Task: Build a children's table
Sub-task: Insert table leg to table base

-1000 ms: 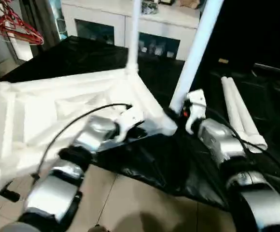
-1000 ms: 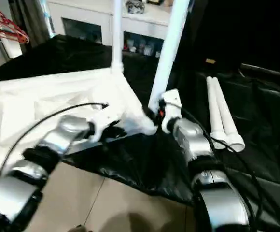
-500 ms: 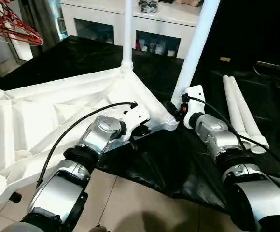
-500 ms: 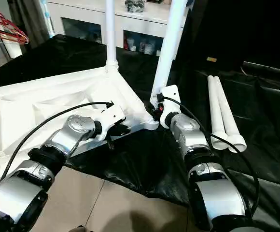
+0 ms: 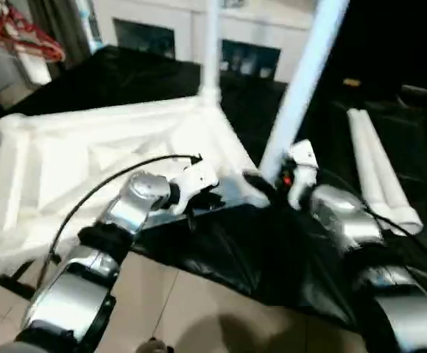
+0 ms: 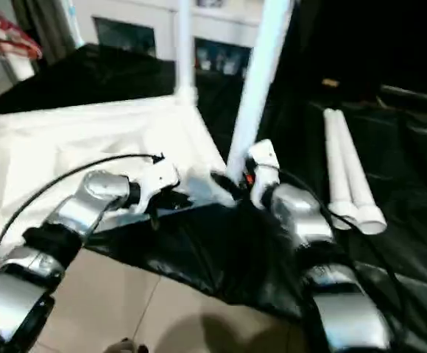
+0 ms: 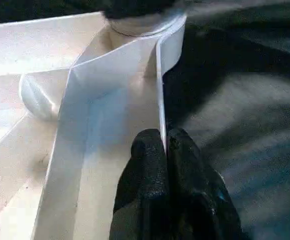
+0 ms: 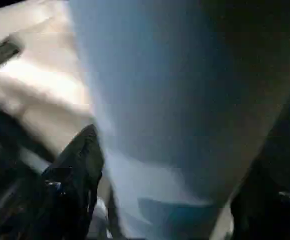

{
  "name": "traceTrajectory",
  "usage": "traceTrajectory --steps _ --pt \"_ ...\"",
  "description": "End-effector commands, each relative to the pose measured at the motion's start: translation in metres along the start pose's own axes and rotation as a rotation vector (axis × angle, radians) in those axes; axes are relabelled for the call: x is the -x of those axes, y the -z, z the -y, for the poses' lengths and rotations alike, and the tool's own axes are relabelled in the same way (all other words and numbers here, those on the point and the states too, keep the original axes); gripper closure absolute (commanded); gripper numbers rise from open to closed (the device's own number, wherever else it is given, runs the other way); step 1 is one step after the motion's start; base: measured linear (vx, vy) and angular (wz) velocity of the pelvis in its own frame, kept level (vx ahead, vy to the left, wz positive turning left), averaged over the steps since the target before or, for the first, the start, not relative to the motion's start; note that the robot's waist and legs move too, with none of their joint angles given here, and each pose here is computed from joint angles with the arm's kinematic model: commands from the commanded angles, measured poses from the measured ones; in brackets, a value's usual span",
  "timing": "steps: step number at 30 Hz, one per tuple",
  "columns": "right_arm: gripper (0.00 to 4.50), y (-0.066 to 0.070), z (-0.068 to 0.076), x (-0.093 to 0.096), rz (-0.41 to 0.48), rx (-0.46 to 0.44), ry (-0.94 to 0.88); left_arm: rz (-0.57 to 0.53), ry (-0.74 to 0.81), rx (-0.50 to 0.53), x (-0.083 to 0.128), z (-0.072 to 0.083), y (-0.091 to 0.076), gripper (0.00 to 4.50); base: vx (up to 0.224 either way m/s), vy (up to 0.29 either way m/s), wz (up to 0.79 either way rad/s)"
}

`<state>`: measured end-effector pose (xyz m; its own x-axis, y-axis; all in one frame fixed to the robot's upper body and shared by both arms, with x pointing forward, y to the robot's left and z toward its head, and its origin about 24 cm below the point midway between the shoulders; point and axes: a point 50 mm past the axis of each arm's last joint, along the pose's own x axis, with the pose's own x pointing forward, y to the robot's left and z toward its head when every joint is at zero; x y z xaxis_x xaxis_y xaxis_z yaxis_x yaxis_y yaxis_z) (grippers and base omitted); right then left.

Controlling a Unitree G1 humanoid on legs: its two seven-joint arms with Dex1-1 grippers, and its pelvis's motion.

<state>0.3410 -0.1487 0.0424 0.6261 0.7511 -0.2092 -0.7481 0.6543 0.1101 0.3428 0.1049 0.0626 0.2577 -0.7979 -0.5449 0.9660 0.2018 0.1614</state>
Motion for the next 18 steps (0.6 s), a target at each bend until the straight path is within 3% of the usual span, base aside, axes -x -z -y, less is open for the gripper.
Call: traceTrajectory --steps 1,6,12,13,18 --pt "1.10 0.007 -0.013 0.000 -0.053 0.013 -0.151 0.089 0.103 -0.093 -0.007 0.007 -0.023 4.50 0.000 0.000 0.00" --pt "1.10 0.014 -0.017 0.019 -0.131 0.051 -0.288 0.087 0.228 -0.076 0.000 0.013 -0.017 4.50 0.000 0.000 0.00" --pt "1.10 0.014 -0.022 0.029 -0.184 0.069 -0.392 0.072 0.288 -0.085 0.006 0.016 -0.011 4.50 0.000 0.000 0.00" --pt "1.39 0.014 -0.024 0.030 -0.190 0.070 -0.408 0.070 0.294 -0.085 0.007 0.016 -0.010 4.50 0.000 0.000 0.00" --pt "1.65 0.012 -0.026 0.029 -0.189 0.062 -0.422 0.058 0.292 -0.086 0.009 0.016 -0.007 4.50 0.000 0.000 0.00"
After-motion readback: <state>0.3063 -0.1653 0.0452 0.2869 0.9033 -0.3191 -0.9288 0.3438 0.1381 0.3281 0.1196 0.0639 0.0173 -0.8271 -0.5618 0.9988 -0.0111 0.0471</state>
